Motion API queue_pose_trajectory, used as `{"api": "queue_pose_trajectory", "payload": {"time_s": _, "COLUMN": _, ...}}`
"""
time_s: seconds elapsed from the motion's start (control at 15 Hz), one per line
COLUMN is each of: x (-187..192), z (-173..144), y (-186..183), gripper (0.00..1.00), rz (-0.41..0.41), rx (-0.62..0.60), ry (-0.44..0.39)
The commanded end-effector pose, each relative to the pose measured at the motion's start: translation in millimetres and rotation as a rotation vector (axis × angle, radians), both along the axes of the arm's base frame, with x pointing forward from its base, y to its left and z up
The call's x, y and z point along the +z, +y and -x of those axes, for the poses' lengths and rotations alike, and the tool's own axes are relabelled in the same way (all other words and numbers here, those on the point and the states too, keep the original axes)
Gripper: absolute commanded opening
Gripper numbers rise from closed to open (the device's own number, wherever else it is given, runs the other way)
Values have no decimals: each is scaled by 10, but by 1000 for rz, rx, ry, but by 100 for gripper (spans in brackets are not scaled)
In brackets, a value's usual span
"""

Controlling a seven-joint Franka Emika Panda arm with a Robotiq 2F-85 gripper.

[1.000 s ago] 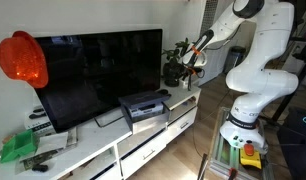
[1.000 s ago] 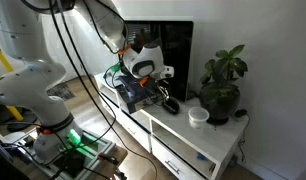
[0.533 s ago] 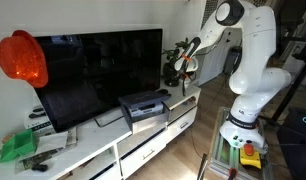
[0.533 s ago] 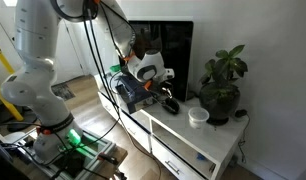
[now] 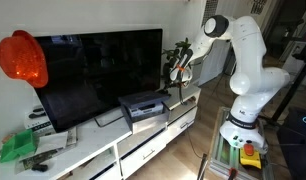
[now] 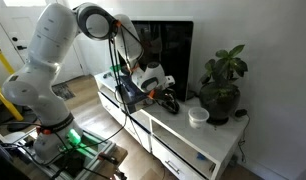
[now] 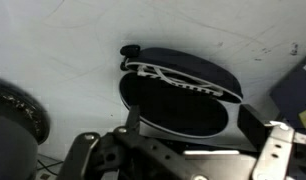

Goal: Remove the glasses from the pouch and put them on the table

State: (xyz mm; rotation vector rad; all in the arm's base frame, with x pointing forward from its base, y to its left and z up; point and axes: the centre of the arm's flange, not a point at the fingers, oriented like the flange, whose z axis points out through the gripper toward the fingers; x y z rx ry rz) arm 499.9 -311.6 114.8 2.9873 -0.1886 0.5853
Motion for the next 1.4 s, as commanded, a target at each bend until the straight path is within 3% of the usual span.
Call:
{"api": "queue_pose_trajectory", "payload": {"time_s": 0.0, "x": -258, "z": -127, "y": -193, "gripper": 96, "rz": 6, "rx": 7, "ry": -31}}
{"api": "queue_pose_trajectory", "payload": {"time_s": 0.07, "x": -323, "z": -130, "y": -195, "gripper": 95, "rz": 7, "rx": 8, "ry": -30}}
{"api": "queue_pose_trajectory", "payload": {"time_s": 0.13, "x": -380, "z": -145, "y": -199, "gripper": 86, "rz": 4, "rx": 6, "ry": -33}}
{"api": "queue_pose_trajectory", "payload": {"time_s": 0.2, "x": -408, "z": -160, "y": -208, "gripper": 70, "rz": 3, "rx": 7, "ry": -32}}
{"api": "queue_pose_trajectory", "payload": {"time_s": 0.67, "x": -511, "z": -218, "y": -249, "gripper": 20, "rz": 8, "rx": 15, "ry": -29}}
{"api": "queue_pose_trajectory", "payload": {"time_s": 0.87, "x": -574, "z": -196, "y": -250, "gripper": 4, "rz": 8, "rx": 18, "ry": 0}}
{"api": "queue_pose_trajectory", "payload": {"time_s": 0.93, "x": -591, "z": -180, "y": -250, "gripper": 10, "rz": 7, "rx": 18, "ry": 11}}
{"api": "queue_pose_trajectory", "payload": {"time_s": 1.0, "x": -607, "z": -167, "y": -252, "gripper": 9, "rz": 6, "rx": 16, "ry": 20}}
{"api": "queue_pose_trajectory", "payload": {"time_s": 1.33, "x": -656, "z": -98, "y": -249, "gripper": 46, "rz": 21, "rx": 8, "ry": 54}}
